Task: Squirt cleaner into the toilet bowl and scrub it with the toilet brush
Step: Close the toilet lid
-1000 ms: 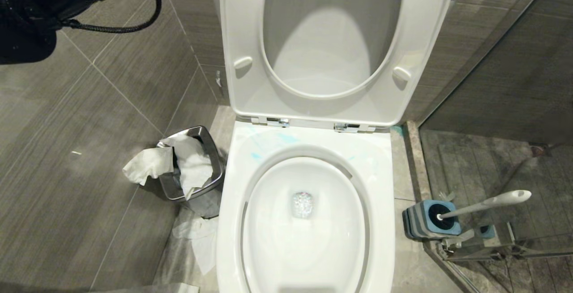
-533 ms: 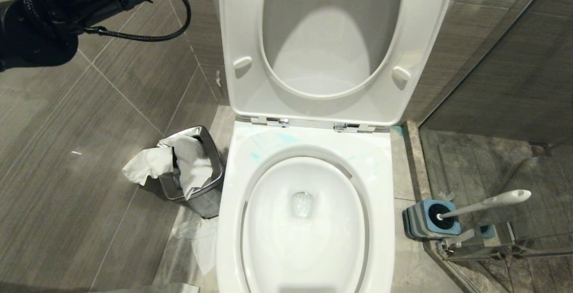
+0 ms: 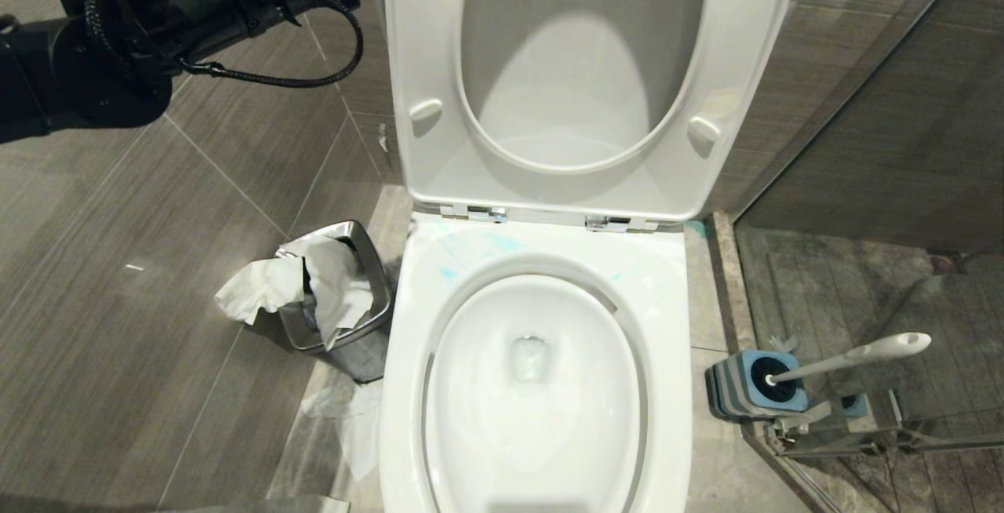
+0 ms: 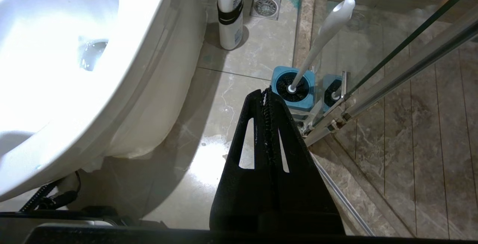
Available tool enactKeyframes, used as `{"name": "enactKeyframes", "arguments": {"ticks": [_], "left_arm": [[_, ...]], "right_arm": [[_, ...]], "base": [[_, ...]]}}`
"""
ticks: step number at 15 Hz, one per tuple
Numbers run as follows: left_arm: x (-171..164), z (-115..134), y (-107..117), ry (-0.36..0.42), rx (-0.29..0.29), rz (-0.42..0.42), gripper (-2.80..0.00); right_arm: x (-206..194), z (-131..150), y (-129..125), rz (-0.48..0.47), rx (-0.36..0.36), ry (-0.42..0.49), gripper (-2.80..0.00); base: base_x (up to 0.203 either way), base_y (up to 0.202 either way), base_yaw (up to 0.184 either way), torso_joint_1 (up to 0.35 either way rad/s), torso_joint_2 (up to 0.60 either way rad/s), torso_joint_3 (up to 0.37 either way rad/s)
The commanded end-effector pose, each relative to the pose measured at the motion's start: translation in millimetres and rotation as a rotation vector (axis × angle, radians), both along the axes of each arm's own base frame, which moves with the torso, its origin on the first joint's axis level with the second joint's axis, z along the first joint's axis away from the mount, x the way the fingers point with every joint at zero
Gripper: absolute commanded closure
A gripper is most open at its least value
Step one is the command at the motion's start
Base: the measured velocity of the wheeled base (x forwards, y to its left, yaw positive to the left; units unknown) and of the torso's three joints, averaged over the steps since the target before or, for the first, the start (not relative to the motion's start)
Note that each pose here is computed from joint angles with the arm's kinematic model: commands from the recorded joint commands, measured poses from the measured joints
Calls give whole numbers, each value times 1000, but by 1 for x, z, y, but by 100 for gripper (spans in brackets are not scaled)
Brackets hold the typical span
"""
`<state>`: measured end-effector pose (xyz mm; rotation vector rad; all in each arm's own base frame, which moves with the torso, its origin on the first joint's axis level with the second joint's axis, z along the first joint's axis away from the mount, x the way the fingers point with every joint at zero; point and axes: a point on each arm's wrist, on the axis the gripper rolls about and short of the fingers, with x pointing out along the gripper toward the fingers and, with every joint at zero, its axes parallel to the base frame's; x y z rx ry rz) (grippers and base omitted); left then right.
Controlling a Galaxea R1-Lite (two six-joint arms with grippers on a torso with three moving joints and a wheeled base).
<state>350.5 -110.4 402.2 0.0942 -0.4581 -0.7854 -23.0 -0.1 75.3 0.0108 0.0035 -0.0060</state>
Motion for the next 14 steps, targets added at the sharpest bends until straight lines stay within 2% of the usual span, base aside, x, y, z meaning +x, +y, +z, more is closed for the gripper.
{"name": "enactKeyframes", "arguments": {"ticks": [1, 4, 6, 10, 12, 14], "left_arm": [[6, -5, -1, -4, 15, 6, 0], [9, -9, -3, 7, 15, -2, 0], [9, -11, -3, 24, 27, -41, 0], [0, -11, 0, 144, 89, -279, 0], [-8, -8, 2, 199, 90, -384, 0], [-16, -2, 4, 240, 74, -442, 0]], "right_arm": [[0, 0, 0, 0, 0, 1, 0], [0, 0, 0, 1, 0, 1, 0], [0, 0, 0, 0, 0, 2, 0], [0, 0, 0, 0, 1, 1, 0], [0, 0, 0, 0, 0, 1, 0], [0, 0, 0, 0, 0, 1, 0]], "base": [[0, 0, 0, 0, 0, 0], [0, 0, 0, 0, 0, 0], [0, 0, 0, 0, 0, 0], [0, 0, 0, 0, 0, 0], [0, 0, 0, 0, 0, 0], [0, 0, 0, 0, 0, 0]]}}
